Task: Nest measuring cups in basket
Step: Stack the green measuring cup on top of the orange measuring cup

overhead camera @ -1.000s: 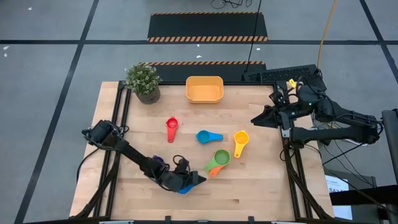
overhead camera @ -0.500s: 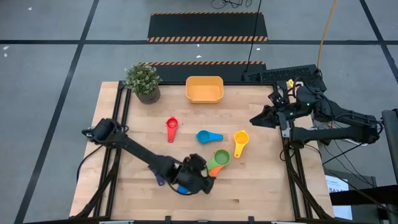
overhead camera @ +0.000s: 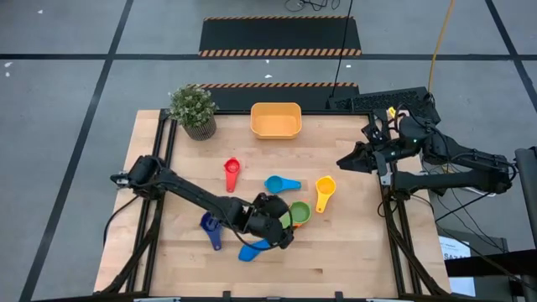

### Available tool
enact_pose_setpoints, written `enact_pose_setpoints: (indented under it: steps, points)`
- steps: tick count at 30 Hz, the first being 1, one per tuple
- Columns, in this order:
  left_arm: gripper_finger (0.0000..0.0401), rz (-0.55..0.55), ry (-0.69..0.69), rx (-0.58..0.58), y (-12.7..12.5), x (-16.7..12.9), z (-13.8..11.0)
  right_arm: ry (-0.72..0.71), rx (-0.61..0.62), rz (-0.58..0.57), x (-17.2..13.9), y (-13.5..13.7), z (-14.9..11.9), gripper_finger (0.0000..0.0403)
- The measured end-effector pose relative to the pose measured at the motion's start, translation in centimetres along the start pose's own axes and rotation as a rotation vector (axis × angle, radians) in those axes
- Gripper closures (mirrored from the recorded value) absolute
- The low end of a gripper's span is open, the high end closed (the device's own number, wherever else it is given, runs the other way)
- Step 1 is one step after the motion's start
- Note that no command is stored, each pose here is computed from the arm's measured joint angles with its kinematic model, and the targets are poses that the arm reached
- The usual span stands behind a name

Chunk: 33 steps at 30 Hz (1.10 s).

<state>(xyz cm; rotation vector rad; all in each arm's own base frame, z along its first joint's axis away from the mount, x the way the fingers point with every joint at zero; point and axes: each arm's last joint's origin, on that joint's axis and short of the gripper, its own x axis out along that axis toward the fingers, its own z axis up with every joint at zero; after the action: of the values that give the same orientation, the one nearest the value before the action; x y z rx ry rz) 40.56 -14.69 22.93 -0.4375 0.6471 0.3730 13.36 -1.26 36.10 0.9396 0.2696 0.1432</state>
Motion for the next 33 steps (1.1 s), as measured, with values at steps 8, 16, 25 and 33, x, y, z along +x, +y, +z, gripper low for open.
enact_pose_setpoints:
  steps: [8,16,25,33]
  points:
    - [0.0001,-0.03,0.16,0.004,-0.1,3.0,-3.1,0.001,-0.022,0.0,0.0,0.0,0.0,0.0222]
    - [0.0001,-0.017,0.15,-0.033,-0.7,3.6,-4.4,0.003,-0.024,0.002,0.0,0.0,0.0,0.0222]
    - [0.0001,0.005,0.154,-0.069,-0.3,4.2,-4.2,0.004,-0.041,0.002,0.0,0.0,0.0,0.0222]
    - [0.0001,0.047,0.148,0.003,-0.8,3.3,-2.3,0.004,-0.041,0.002,0.0,0.0,0.0,0.0222]
